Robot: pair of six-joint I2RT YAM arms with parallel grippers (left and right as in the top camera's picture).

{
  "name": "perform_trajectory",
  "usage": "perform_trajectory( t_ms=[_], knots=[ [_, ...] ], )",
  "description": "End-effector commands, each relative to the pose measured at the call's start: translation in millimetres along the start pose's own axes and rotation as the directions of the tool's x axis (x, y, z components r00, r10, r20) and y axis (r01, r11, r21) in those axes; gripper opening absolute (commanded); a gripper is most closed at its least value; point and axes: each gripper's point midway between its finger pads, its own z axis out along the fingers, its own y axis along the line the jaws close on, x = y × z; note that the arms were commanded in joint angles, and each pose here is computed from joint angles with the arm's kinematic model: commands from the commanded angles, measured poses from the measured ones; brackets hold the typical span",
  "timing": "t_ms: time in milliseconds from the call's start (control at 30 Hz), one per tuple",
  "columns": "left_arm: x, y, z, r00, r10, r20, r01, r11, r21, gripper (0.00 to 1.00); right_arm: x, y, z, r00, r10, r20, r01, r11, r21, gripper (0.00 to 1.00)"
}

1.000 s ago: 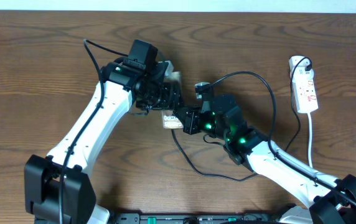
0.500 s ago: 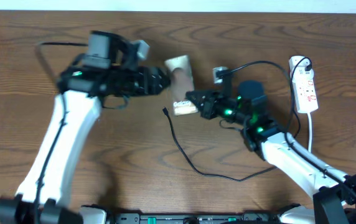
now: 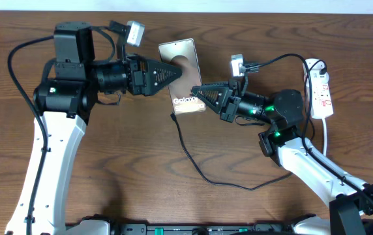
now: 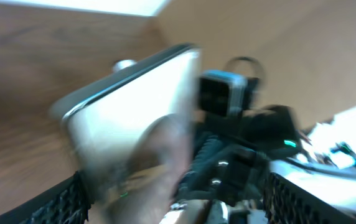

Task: Plug charger to phone and switch on socket

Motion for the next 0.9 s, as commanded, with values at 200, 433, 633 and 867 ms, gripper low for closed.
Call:
perform_trajectory(
  t_ms=[200, 433, 633, 867],
  knots=[
    [7.7, -48.2, 6.0, 0.994, 0.091, -0.052, -0.077, 0.971, 0.227, 0.8, -18.6, 27.9, 1.4, 0.998, 0.023, 0.053, -0.019, 0.997, -0.079, 0.01],
    [11.0, -66.8, 20.4, 0.982, 0.18, -0.057, -0.157, 0.946, 0.283, 0.57, -25.1, 31.7, 8.6, 0.992, 0.059, 0.115, -0.05, 0.996, -0.079, 0.01],
    [7.7, -69.2, 20.9, 0.981, 0.188, -0.049, -0.166, 0.943, 0.288, 0.33, -24.8, 39.1, 12.9, 0.99, 0.066, 0.127, -0.053, 0.994, -0.1, 0.01],
    [7.7, -69.3, 21.0, 0.983, 0.174, -0.053, -0.151, 0.946, 0.288, 0.15, -27.1, 39.3, 15.5, 0.985, 0.08, 0.152, -0.066, 0.993, -0.097, 0.01]
  ],
)
